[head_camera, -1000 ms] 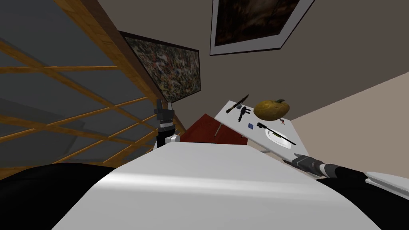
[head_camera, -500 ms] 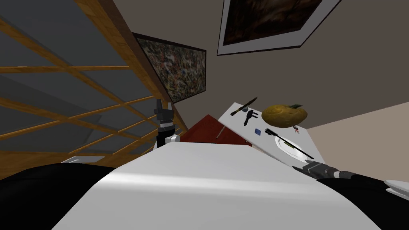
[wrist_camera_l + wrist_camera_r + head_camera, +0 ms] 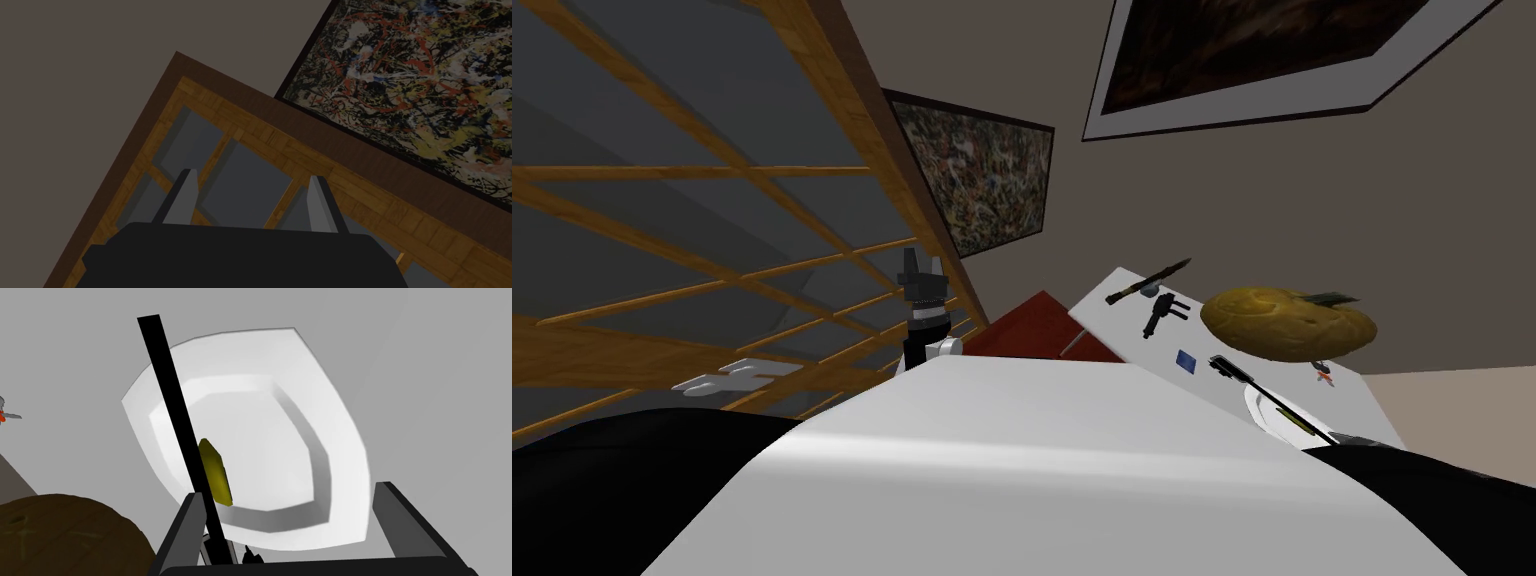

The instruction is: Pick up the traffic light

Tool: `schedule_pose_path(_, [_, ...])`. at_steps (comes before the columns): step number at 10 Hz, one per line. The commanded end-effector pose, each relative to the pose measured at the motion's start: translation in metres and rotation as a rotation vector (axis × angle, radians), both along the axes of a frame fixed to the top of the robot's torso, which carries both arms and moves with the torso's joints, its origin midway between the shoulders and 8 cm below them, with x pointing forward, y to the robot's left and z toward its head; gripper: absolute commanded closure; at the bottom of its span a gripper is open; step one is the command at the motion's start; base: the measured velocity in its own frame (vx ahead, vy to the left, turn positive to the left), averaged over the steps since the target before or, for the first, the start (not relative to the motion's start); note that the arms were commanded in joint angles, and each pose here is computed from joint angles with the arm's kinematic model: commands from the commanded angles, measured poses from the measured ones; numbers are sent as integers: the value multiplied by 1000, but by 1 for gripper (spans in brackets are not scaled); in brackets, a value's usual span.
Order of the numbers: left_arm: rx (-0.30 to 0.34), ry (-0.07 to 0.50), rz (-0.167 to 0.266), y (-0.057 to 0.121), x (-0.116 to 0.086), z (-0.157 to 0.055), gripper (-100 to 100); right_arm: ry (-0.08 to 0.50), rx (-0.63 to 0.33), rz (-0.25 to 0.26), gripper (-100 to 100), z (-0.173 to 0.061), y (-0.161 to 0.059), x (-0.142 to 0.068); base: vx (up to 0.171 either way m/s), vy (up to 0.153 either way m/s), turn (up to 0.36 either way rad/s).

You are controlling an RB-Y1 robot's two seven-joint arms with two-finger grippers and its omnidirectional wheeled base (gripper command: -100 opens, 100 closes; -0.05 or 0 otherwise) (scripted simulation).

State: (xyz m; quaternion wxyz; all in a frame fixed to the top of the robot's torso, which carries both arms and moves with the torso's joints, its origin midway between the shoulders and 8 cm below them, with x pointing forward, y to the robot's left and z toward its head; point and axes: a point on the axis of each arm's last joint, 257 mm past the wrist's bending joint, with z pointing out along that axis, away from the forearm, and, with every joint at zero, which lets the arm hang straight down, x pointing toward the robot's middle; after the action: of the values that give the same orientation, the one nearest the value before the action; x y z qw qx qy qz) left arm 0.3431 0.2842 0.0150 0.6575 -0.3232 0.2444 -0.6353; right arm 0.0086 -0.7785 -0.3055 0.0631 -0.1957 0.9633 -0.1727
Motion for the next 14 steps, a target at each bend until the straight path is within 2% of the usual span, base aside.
schedule_pose_path(1, [0, 0, 0, 0, 0, 0, 0, 42, -16, -19, -100, 5, -7, -21, 164, -92, 262])
schedule_pose_path(4, [0, 0, 0, 0, 0, 0, 0, 40, -15, -18, -100, 5, -7, -20, 56, -37, 46])
schedule_pose_path(5, [0, 0, 0, 0, 0, 0, 0, 40, -16, -18, 0, 5, -7, -20, 0, 0, 0])
schedule_pose_path(6, [0, 0, 0, 0, 0, 0, 0, 41, -14, -50, -100, -2, -3, -25, -64, -24, 192])
schedule_pose_path(11, [0, 0, 0, 0, 0, 0, 0, 41, -12, -125, -100, -19, 7, -37, -109, -40, 177])
schedule_pose_path(12, [0, 0, 0, 0, 0, 0, 0, 42, -11, -115, -100, -18, 7, -36, -33, -17, 35])
schedule_pose_path(13, [0, 0, 0, 0, 0, 0, 0, 41, -13, -118, 100, -18, 7, -36, -7, -3, -7])
schedule_pose_path(14, [0, 0, 0, 0, 0, 0, 0, 41, -13, -118, 100, -18, 7, -36, -2, -9, 3])
